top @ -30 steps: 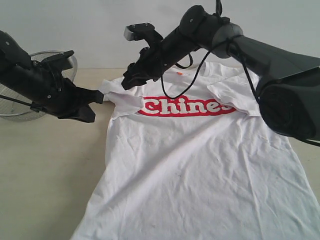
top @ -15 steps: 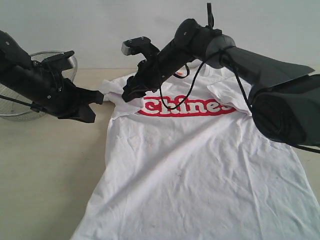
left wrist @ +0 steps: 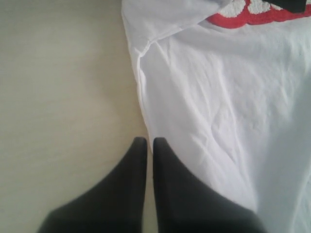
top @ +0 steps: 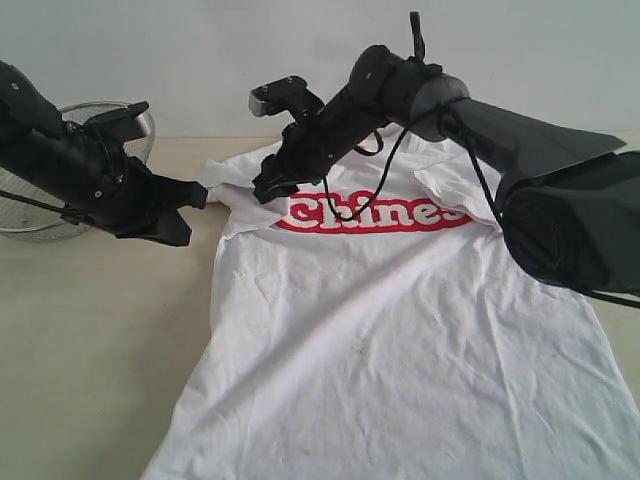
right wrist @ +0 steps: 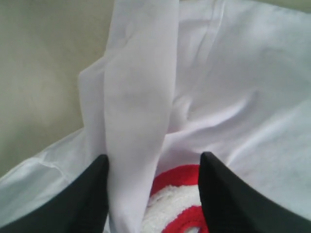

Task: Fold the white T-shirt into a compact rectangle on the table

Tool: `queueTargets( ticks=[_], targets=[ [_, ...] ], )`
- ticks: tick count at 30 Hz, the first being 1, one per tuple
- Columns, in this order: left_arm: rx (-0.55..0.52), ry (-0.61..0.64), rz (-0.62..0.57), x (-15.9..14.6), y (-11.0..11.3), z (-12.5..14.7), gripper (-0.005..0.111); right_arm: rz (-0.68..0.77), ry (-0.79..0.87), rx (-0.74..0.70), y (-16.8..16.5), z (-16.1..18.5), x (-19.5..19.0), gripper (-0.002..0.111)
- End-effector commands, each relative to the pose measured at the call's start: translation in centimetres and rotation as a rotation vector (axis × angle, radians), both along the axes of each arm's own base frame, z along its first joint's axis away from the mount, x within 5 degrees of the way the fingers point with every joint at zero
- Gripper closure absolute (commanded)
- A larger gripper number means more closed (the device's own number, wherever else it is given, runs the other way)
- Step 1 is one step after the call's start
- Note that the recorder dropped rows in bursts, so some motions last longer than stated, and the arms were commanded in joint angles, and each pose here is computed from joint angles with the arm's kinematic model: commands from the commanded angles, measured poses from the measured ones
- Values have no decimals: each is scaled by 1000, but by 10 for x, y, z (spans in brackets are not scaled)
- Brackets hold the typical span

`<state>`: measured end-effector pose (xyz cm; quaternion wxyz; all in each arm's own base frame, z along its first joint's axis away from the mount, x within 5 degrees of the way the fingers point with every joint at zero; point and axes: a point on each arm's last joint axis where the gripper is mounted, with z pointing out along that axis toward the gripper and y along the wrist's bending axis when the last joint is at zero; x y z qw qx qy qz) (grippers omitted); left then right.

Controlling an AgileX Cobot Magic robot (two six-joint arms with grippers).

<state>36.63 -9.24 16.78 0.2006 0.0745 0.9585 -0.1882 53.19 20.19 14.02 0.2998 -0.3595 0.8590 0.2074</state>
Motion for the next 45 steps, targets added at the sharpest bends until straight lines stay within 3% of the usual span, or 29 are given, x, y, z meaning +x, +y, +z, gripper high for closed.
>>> queueTargets(
  ticks=[1,4,9,22,31,37,45],
  targets=[
    [-13,3,-3,-2,-3,2,102,-6,18,-14,-2,-11,0,64],
    [-13,3,-3,-2,-3,2,102,-6,24,-16,-2,-15,0,76],
    [-13,3,-3,-2,-3,2,102,-72,6,16,-2,-9,5,108],
    [-11,-1,-2,-2,-2,2,102,-297,96,131,-13,7,11,108],
    [-11,9,-12,-3,-3,2,102,-324,146,121,-19,5,10,108],
    [-10,24,-29,-5,-3,1,102,-405,196,127,-44,8,15,108],
    [-8,3,-13,-3,-3,2,102,-395,240,113,-55,18,11,108]
  ],
)
